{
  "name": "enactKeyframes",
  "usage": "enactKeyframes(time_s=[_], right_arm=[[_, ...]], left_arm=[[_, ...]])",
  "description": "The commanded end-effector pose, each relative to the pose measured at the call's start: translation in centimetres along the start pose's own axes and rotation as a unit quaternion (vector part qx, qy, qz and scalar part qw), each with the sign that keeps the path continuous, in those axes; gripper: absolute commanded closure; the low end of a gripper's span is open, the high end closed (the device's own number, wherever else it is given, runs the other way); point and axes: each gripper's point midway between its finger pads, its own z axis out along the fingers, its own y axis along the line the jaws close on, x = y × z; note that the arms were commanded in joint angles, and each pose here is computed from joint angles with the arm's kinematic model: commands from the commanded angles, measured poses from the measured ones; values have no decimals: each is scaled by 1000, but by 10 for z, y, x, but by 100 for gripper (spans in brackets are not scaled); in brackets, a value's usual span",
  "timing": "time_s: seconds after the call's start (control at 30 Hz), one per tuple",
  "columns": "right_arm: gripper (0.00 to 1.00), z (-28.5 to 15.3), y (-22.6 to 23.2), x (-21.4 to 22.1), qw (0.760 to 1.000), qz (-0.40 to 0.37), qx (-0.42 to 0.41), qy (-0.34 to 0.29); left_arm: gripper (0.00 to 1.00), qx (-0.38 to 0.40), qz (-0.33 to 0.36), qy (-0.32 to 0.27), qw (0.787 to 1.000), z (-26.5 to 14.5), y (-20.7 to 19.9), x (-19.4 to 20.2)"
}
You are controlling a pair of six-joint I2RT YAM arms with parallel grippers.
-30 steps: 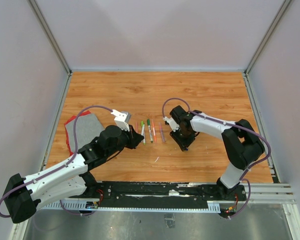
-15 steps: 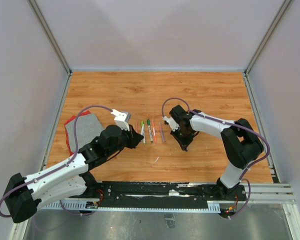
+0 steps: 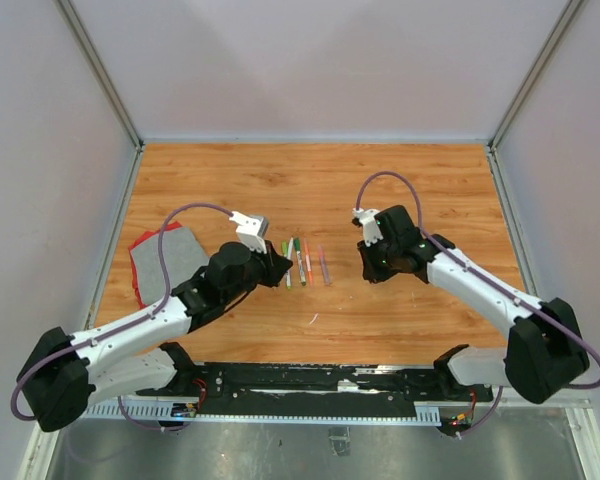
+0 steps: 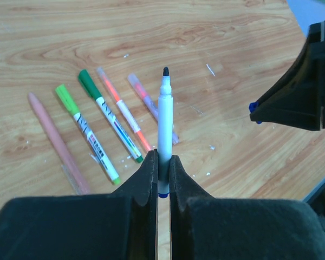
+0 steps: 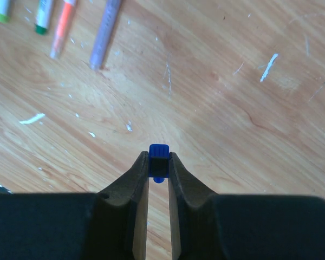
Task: Insert the pens into the pen caps
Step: Insert the pen cap onto the pen.
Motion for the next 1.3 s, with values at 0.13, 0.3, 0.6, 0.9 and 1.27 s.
enactKeyframes(time_s=[0.13,0.3,0.6,0.9,1.27], right_arm=[[99,-31,2,-44,978,98,-60,-176],[99,-50,-15,-51,955,164,-74,-237],[100,-79,-50,-51,910,241,-16,-338],[99,-104,-58,-60,867,265,0,-422],[99,-127,-17,-91,812,258,-155,-501]], left_arm=[[99,35,26,-69,997,34,-25,-42],[100,51,37,-81,995,55,-43,-44],[100,87,55,-96,990,74,-79,-37],[100,118,61,-75,988,73,-87,-5],[99,114,77,-66,988,76,-89,12]])
